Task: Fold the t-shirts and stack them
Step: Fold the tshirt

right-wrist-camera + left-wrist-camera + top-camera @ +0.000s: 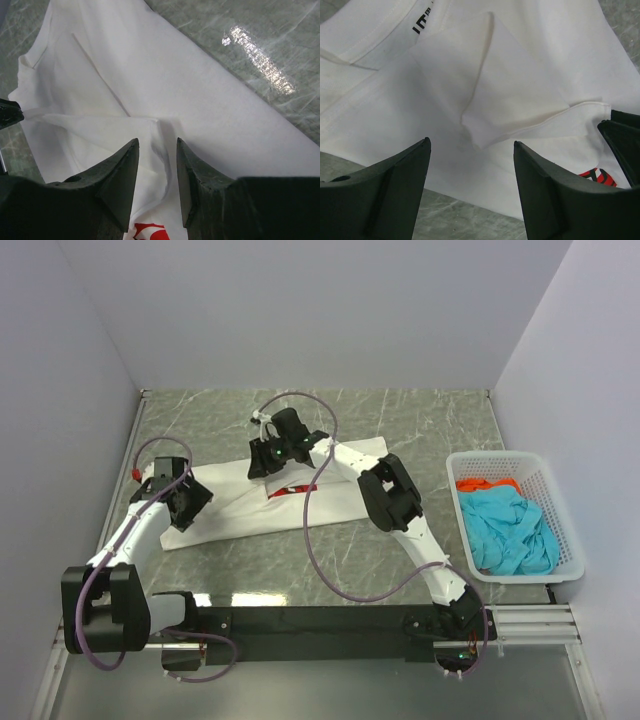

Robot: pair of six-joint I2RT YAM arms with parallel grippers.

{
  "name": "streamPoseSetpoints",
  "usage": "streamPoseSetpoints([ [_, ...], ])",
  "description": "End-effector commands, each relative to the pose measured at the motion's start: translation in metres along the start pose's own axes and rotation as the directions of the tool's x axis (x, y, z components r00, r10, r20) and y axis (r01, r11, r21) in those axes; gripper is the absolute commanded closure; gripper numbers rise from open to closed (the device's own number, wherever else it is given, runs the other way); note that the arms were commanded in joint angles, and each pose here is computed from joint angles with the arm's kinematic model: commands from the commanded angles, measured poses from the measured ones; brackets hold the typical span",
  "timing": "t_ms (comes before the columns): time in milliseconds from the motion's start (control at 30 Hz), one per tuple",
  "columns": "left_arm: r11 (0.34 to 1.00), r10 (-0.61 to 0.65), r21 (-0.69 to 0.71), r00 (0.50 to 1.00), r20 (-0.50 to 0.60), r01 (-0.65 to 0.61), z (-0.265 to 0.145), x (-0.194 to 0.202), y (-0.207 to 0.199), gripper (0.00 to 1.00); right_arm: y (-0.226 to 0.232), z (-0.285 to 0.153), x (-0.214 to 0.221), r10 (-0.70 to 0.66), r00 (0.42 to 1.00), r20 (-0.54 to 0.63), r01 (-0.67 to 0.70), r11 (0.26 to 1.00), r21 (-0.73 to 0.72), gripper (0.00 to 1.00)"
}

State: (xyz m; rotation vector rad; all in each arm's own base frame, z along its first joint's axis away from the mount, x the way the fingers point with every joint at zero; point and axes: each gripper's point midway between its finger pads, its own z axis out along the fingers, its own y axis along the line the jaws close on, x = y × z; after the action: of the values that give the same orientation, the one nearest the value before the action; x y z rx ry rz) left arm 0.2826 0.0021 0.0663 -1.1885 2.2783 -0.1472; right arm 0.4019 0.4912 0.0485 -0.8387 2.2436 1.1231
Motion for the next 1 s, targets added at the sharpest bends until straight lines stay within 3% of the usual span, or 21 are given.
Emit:
streamPoseSetpoints([
  [0,1.0,0.017,-0.022,1.0,-0.001,-0.017,0.003,0.002,0.008,0.28,0.012,0.006,-0.014,-0.035,0.999,0.036,0.036,0.999,-0.033,0.57],
  [100,1.0,0.016,-0.027,1.0,-0.002,-0.016,0.004,0.003,0.01,0.28,0.012,0.008,-0.013,-0.035,0.999,0.031,0.037,0.999,-0.041,0.57],
  [300,0.999,0.012,-0.036,1.0,0.003,-0.012,0.005,0.002,0.013,0.31,0.016,0.008,-0.012,-0.061,0.998,0.029,0.063,0.996,-0.07,0.89],
  [400,0.999,0.007,-0.033,1.0,0.009,-0.007,0.004,0.001,0.013,0.32,0.021,0.005,-0.014,-0.078,0.997,0.03,0.08,0.993,-0.084,1.0],
  [967,0.998,-0.063,-0.007,0.998,0.026,0.063,-0.002,-0.009,0.017,0.36,0.068,-0.054,-0.031,-0.227,0.966,0.119,0.243,0.959,-0.144,1.0],
])
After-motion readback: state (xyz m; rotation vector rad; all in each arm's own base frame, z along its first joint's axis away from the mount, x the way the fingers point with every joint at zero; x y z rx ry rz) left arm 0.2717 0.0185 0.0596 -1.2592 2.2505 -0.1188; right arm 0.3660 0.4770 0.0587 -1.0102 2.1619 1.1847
